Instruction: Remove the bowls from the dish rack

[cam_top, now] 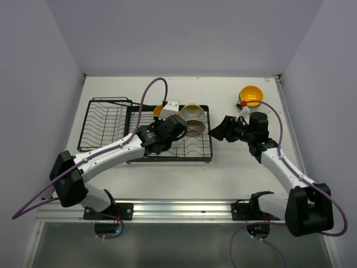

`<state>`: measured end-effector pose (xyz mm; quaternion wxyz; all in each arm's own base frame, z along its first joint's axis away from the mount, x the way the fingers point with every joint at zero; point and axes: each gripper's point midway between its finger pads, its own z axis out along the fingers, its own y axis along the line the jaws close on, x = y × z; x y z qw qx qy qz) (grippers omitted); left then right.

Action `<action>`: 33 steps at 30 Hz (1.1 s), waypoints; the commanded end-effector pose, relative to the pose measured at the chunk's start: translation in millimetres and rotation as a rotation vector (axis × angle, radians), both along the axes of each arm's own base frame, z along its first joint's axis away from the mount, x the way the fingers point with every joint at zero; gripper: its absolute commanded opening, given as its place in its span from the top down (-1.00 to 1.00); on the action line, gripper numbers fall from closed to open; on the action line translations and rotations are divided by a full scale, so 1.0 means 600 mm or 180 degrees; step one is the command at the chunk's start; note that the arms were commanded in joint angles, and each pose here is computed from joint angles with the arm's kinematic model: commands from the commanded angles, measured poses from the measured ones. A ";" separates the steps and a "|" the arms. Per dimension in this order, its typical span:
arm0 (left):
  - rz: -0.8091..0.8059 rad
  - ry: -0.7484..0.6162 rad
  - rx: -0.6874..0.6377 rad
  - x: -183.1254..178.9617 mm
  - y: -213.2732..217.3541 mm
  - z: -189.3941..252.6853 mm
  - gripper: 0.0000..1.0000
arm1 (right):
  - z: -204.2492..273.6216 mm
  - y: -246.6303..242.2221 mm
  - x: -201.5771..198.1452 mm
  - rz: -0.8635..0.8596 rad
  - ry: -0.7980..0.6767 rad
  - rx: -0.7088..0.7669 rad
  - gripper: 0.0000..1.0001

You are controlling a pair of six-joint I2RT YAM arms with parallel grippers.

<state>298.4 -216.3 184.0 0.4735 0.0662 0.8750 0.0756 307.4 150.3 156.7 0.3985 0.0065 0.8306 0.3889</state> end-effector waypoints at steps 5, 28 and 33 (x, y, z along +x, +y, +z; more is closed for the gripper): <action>-0.0159 -0.0334 -0.0505 0.015 -0.029 0.089 1.00 | 0.058 0.118 -0.037 0.0711 -0.0420 0.0079 -0.38; -0.0616 -0.0253 -0.1142 -0.020 -0.068 0.114 1.00 | 0.055 0.265 -0.031 0.0624 -0.0294 0.0097 0.26; -0.0687 -0.0262 -0.1014 -0.025 -0.058 0.101 0.85 | 0.059 0.245 -0.025 0.0393 -0.0284 0.0033 1.00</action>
